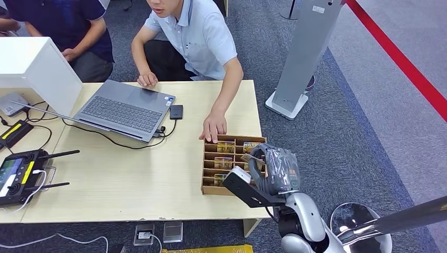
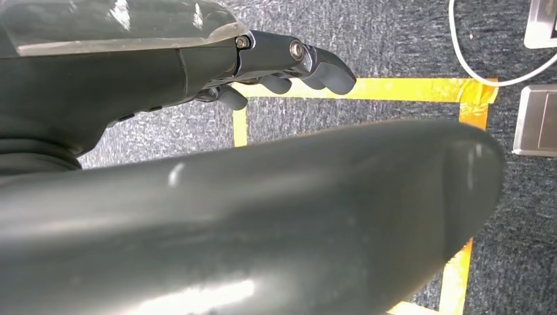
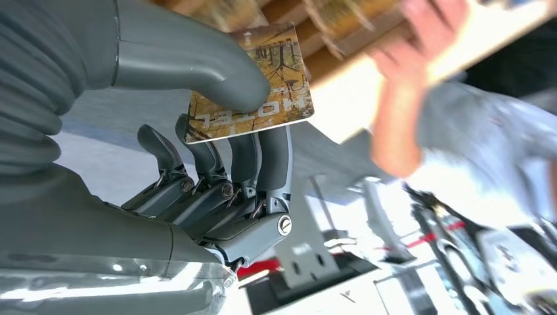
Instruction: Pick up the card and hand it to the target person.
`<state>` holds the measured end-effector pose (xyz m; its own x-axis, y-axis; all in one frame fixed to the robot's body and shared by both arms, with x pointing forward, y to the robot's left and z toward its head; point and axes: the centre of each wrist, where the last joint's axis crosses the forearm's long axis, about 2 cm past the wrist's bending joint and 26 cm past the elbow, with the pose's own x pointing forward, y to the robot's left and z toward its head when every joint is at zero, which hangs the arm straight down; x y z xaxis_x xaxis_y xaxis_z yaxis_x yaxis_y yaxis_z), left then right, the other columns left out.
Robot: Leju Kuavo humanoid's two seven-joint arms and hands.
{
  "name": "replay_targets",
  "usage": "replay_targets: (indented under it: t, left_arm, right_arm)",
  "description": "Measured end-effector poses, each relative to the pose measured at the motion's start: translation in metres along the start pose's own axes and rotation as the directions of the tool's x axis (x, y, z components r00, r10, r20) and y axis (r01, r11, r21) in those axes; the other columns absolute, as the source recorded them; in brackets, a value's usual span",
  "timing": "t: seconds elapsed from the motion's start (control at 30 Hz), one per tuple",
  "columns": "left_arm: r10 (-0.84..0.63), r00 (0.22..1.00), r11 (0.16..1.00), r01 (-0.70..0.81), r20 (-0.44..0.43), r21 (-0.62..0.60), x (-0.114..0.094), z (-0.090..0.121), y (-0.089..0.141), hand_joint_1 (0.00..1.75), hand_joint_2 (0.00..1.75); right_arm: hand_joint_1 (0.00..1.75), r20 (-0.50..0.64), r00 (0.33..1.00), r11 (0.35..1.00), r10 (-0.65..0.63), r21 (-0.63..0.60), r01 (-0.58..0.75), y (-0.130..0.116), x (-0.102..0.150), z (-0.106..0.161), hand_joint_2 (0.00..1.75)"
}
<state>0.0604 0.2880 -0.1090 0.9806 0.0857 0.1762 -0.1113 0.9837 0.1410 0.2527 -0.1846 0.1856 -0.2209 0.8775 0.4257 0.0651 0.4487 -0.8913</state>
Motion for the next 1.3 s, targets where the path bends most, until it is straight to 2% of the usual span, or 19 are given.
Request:
replay_targets:
  t: [0.23,0.37,0.53,0.73,1.07,1.2,1.3]
  left_arm:
    - [-0.035,0.999,0.999,0.035,0.011,-0.008,0.003,0.0,-0.002,0.0,0.0]
    - [-0.049,0.999,0.999,0.049,0.014,-0.009,0.005,0.0,-0.003,0.0,0.0]
    - [-0.062,0.998,0.998,0.062,0.019,-0.009,0.007,0.0,-0.004,0.0,0.0]
    - [-0.075,0.997,0.997,0.075,0.021,-0.008,0.006,0.001,-0.005,0.0,0.0]
    - [-0.064,0.998,0.998,0.064,0.001,-0.001,0.004,0.001,-0.005,0.0,0.0]
    - [-0.066,0.998,0.998,0.066,0.006,-0.004,0.004,0.001,-0.005,0.0,0.0]
    - [-0.073,0.997,0.997,0.073,0.019,-0.019,0.003,0.001,-0.005,0.0,0.0]
  right_arm:
    - [1.52,0.188,0.981,0.998,-0.055,-0.023,0.06,-0.037,0.028,-0.068,1.75]
    - [1.52,0.28,0.959,0.999,-0.038,-0.016,0.045,-0.042,0.052,-0.108,1.75]
    - [1.52,0.352,0.936,1.0,-0.005,0.016,0.0,-0.034,0.08,-0.148,1.75]
    - [1.52,0.331,0.942,0.992,0.061,0.081,-0.093,-0.01,0.091,-0.172,1.75]
    - [1.52,0.291,0.95,0.978,0.11,0.14,-0.156,0.013,0.092,-0.18,1.75]
    - [0.0,0.277,0.952,0.974,0.131,0.142,-0.176,0.014,0.09,-0.182,1.75]
    - [0.0,0.267,0.953,0.971,0.145,0.145,-0.189,0.016,0.089,-0.183,1.75]
